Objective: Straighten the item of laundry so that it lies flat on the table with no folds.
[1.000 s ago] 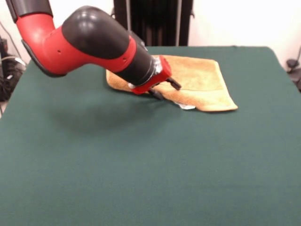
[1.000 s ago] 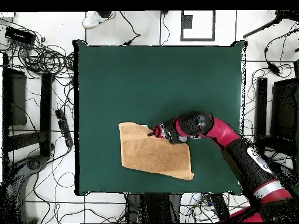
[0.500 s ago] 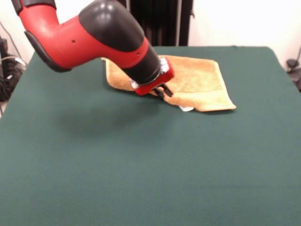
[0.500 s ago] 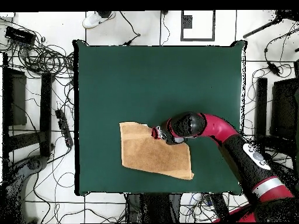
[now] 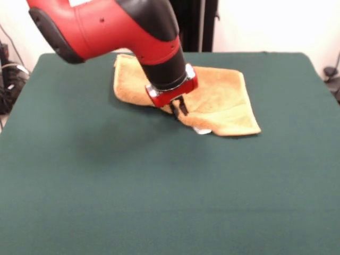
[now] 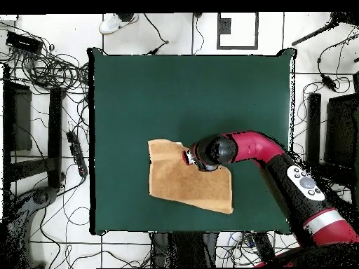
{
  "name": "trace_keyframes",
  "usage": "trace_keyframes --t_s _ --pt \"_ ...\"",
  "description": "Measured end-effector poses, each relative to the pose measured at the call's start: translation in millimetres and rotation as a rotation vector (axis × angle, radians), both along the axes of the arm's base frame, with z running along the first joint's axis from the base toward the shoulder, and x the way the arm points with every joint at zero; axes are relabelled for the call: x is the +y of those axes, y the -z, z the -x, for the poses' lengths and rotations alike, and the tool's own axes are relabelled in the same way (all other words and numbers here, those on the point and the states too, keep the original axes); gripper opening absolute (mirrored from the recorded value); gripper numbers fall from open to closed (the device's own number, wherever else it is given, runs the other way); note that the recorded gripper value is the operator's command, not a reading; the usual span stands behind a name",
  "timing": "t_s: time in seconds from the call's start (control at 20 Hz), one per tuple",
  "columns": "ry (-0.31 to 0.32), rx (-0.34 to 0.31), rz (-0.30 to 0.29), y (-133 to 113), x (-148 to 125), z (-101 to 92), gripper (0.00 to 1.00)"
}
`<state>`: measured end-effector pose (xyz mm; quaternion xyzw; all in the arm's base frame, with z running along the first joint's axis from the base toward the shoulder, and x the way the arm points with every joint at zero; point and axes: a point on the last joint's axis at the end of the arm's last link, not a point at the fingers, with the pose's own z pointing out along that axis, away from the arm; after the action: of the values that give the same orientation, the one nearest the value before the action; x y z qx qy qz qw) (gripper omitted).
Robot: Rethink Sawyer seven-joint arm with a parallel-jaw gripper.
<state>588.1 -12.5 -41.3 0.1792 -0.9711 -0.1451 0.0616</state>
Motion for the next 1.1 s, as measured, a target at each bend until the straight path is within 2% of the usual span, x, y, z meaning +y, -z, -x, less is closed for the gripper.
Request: trace_keyframes --t_s 0.1,0.2,0.3,0.35,0.5,0.65,0.75,0.8,0.95,1.1 --pt "-0.028 -0.059 0.035 -4.4 -2.6 -6.5 0.0" --pt "-0.086 -0.181 0.103 -14.9 -8.1 -21.1 0.0" --pt "-0.112 -0.235 0.131 -20.6 -10.3 -28.1 0.0" --pt "-0.142 -0.292 0.163 -28.0 -12.5 -35.8 0.0" --pt "-0.197 -0.4 0.226 -50.1 -17.5 -52.9 0.0" --pt "-0.228 -0.449 0.26 -63.5 -19.4 -61.6 0.0" --pt "-0.273 -0.499 0.305 -75.6 -20.5 -70.4 0.0" --pt "-0.315 -0.541 0.344 -84.2 -20.7 -77.5 1.0" --pt "-0.331 -0.563 0.358 -88.2 -20.3 -81.4 1.0" --pt "-0.347 -0.613 0.377 -98.2 -19.5 -92.8 1.0"
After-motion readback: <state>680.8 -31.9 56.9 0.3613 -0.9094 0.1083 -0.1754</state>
